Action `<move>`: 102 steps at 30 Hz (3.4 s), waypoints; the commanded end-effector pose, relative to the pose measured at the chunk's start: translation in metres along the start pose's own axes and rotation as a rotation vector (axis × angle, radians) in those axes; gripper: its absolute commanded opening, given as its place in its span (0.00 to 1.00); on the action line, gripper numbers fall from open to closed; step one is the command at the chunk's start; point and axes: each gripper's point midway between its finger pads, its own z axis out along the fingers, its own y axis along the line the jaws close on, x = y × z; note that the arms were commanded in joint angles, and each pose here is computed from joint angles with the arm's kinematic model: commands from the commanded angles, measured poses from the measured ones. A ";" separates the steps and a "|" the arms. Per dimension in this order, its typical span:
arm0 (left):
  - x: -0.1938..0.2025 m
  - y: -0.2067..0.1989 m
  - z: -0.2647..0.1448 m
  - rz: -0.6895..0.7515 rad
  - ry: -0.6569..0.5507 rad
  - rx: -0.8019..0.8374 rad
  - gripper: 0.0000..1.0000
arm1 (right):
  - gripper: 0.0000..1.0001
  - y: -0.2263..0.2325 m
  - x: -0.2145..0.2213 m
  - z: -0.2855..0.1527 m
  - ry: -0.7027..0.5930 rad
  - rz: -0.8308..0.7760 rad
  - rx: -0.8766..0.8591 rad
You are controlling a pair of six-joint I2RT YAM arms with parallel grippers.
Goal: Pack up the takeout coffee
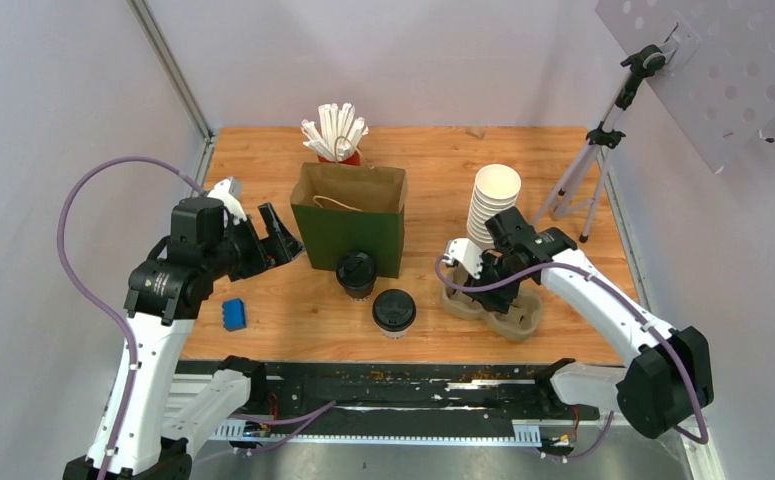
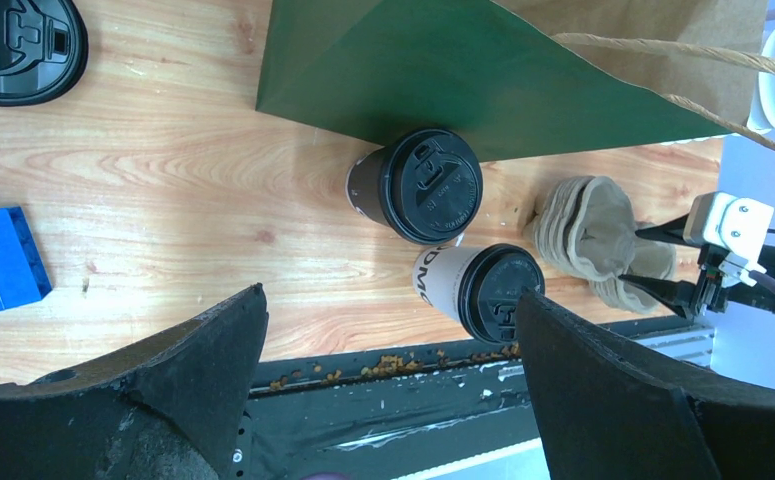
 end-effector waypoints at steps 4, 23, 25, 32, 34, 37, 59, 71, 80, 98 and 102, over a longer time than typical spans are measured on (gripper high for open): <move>-0.001 -0.001 0.001 0.010 -0.007 0.016 1.00 | 0.54 -0.013 -0.006 0.004 -0.011 -0.017 0.029; -0.001 0.002 0.002 0.018 -0.011 0.003 1.00 | 0.30 -0.018 -0.013 0.000 -0.012 -0.030 0.008; -0.001 0.002 0.002 0.016 -0.010 0.005 1.00 | 0.28 -0.018 -0.014 -0.003 -0.015 -0.033 0.013; -0.001 0.004 0.002 0.021 -0.014 -0.005 1.00 | 0.28 -0.016 -0.018 -0.018 -0.034 -0.037 0.023; -0.001 0.005 0.002 0.023 -0.014 -0.009 1.00 | 0.28 -0.016 -0.019 -0.024 -0.043 -0.043 0.042; -0.002 0.003 0.002 0.024 -0.015 -0.003 1.00 | 0.28 -0.008 -0.021 -0.041 -0.066 -0.046 0.043; -0.062 0.007 -0.016 0.083 -0.187 -0.147 1.00 | 0.29 -0.039 -0.226 -0.227 -0.801 -0.131 0.178; -0.117 -0.012 0.028 0.077 -0.290 -0.128 0.97 | 0.28 -0.066 -0.330 -0.256 -1.083 -0.329 0.231; -0.119 -0.014 0.046 0.027 -0.283 -0.086 0.88 | 0.28 -0.054 -0.376 -0.221 -1.122 -0.421 0.145; -0.121 -0.020 0.080 0.059 -0.227 0.021 0.73 | 0.29 -0.057 -0.409 -0.152 -1.069 -0.487 0.093; -0.123 -0.023 0.085 0.074 -0.226 0.038 0.71 | 0.29 -0.061 -0.404 -0.144 -1.037 -0.485 0.098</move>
